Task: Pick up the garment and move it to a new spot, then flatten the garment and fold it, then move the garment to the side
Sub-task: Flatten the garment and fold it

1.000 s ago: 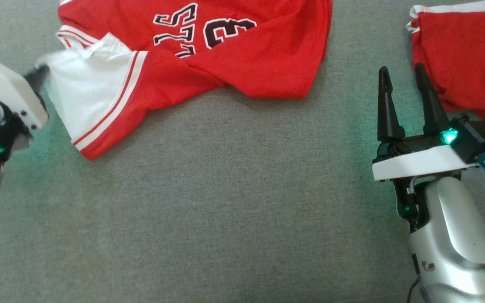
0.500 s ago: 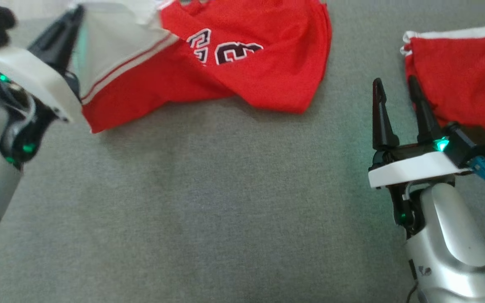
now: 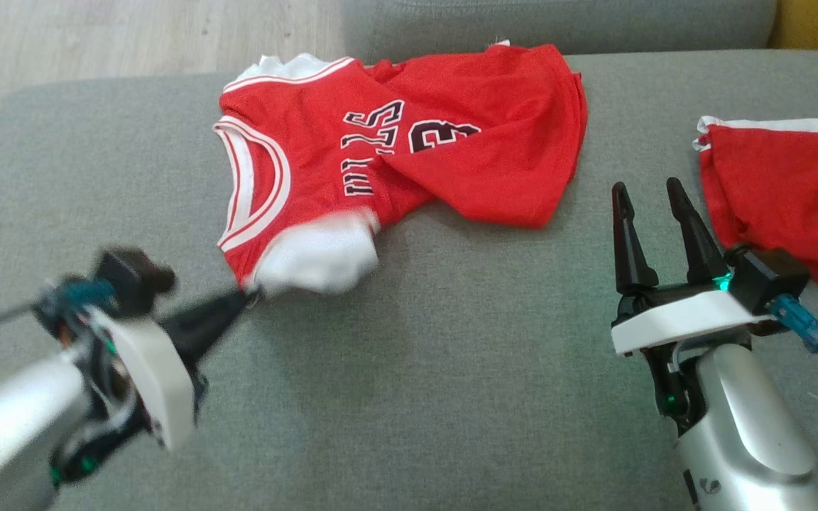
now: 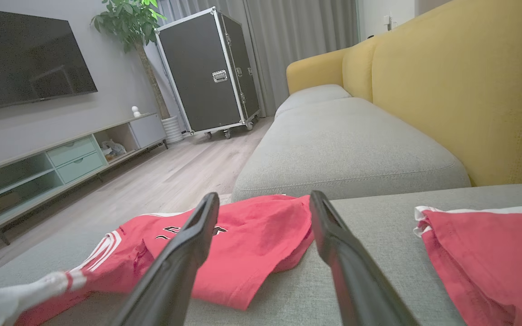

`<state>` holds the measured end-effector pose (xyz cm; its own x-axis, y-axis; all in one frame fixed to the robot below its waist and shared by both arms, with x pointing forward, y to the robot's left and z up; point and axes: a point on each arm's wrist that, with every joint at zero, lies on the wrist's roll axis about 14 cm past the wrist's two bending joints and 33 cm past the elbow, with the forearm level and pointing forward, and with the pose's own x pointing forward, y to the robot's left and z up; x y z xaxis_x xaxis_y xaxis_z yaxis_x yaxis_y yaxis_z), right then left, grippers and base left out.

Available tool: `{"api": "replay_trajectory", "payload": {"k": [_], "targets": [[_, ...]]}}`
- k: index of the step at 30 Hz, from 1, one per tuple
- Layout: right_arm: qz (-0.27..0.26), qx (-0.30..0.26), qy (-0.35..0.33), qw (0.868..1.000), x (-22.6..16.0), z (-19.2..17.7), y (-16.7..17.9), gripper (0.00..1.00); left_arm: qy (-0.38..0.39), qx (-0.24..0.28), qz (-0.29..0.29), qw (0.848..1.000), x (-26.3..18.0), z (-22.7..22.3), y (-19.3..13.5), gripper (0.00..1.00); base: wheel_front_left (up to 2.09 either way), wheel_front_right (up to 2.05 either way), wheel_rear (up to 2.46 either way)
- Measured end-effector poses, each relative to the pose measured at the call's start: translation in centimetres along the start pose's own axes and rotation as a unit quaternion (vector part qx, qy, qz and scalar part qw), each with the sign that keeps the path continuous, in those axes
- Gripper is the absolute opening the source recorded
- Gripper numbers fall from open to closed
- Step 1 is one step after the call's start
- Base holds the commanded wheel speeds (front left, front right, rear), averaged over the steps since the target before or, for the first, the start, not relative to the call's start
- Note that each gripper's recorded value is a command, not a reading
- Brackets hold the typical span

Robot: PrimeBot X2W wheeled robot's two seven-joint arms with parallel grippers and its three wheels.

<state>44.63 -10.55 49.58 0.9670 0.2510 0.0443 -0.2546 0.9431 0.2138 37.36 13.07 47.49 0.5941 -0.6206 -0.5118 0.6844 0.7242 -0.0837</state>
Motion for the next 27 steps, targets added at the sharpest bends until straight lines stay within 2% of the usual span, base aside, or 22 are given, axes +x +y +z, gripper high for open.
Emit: {"api": "replay_trajectory", "payload": {"k": [8,10,14,18,19,22,27], "targets": [[0.003,0.0,-0.004,1.0,-0.3,0.5,0.3,1.0,0.042,0.003,-0.069,0.997,-0.3,-3.5,-5.2,0.0,0.0,0.0,0.0],[0.001,0.0,-0.004,1.0,-0.4,0.6,0.2,1.0,0.05,0.003,-0.062,0.997,-0.3,-3.9,-4.8,1.0,0.0,0.0,0.0],[0.0,-0.001,-0.005,1.0,-0.5,0.6,0.1,1.0,0.039,-0.001,-0.014,0.999,-0.1,-3.7,-2.5,1.0,0.0,0.0,0.0],[-0.004,-0.001,-0.012,1.0,-0.6,1.1,-0.1,1.0,-0.051,-0.042,0.08,0.995,-0.3,0.0,1.7,1.0,0.0,0.0,0.0],[-0.006,-0.001,-0.016,1.0,-0.6,1.4,-0.2,1.0,-0.092,-0.061,0.11,0.988,-0.5,1.7,3.0,1.0,0.0,0.0,0.0],[-0.008,-0.002,-0.024,1.0,-0.8,1.9,-0.3,1.0,-0.212,-0.11,0.18,0.954,-2.1,6.1,5.9,1.0,0.0,0.0,0.0],[-0.009,-0.007,-0.009,1.0,-1.6,0.9,-0.2,1.0,-0.294,-0.196,0.243,0.903,-4.3,7.0,7.9,1.0,0.0,0.0,0.0]]}}
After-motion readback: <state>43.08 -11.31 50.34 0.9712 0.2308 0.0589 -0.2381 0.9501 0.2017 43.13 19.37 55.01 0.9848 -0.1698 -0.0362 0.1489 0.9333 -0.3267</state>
